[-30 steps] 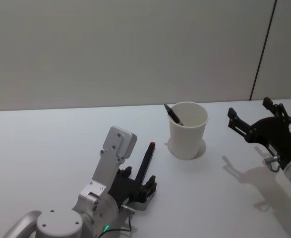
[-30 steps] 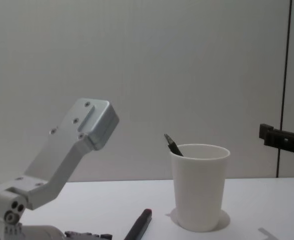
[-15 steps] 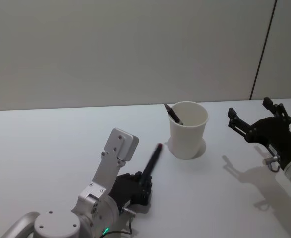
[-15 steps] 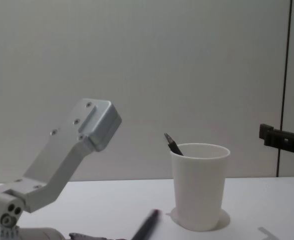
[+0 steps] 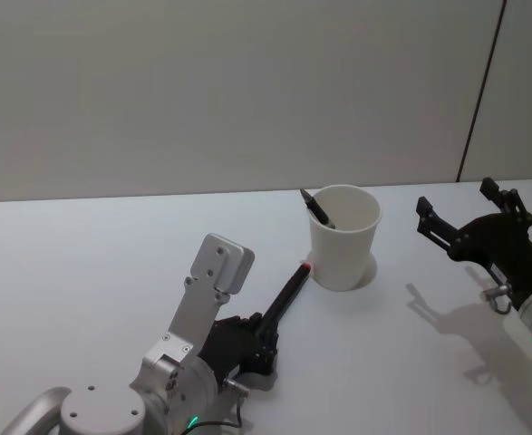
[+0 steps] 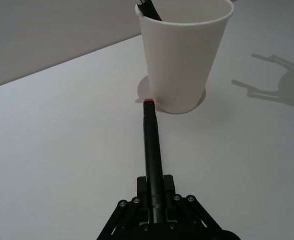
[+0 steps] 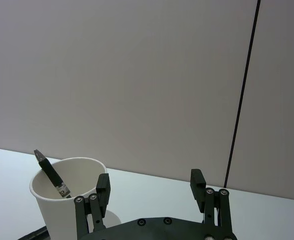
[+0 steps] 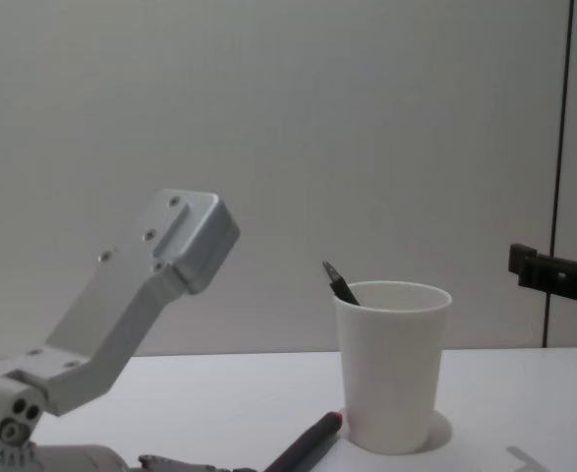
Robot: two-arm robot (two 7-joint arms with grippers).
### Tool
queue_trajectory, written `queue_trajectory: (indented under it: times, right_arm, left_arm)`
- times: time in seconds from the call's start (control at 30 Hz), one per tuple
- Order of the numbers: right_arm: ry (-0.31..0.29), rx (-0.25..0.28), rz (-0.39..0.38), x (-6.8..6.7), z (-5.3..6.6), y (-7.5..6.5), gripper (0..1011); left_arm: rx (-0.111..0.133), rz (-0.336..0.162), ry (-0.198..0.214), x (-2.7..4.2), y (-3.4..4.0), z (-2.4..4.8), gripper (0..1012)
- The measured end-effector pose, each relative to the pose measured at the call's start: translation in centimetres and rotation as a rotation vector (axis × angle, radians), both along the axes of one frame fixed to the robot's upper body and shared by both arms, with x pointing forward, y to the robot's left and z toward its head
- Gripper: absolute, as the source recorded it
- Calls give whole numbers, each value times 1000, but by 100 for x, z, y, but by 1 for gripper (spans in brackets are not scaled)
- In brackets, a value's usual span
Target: Place the pen into the pen holder.
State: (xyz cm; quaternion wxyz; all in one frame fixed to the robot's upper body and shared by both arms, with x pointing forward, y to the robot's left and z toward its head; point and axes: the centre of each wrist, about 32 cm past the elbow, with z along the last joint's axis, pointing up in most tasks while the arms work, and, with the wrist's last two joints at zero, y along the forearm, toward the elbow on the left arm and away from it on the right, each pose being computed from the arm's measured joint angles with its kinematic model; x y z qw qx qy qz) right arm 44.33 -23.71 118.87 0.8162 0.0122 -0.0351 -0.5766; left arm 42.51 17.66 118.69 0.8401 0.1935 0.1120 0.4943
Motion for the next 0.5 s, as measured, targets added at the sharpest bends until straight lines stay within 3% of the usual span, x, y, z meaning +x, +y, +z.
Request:
queue_trajectory:
  times: [0.23,0.5]
  right_arm:
    - [0,0,0,0,0,0,1001]
    - [0,0,0,0,0,0,1001]
  left_arm:
    - [-8,9,-19,-7,8,-8,185]
    - [-26,52,-95,-28,52,-29,185]
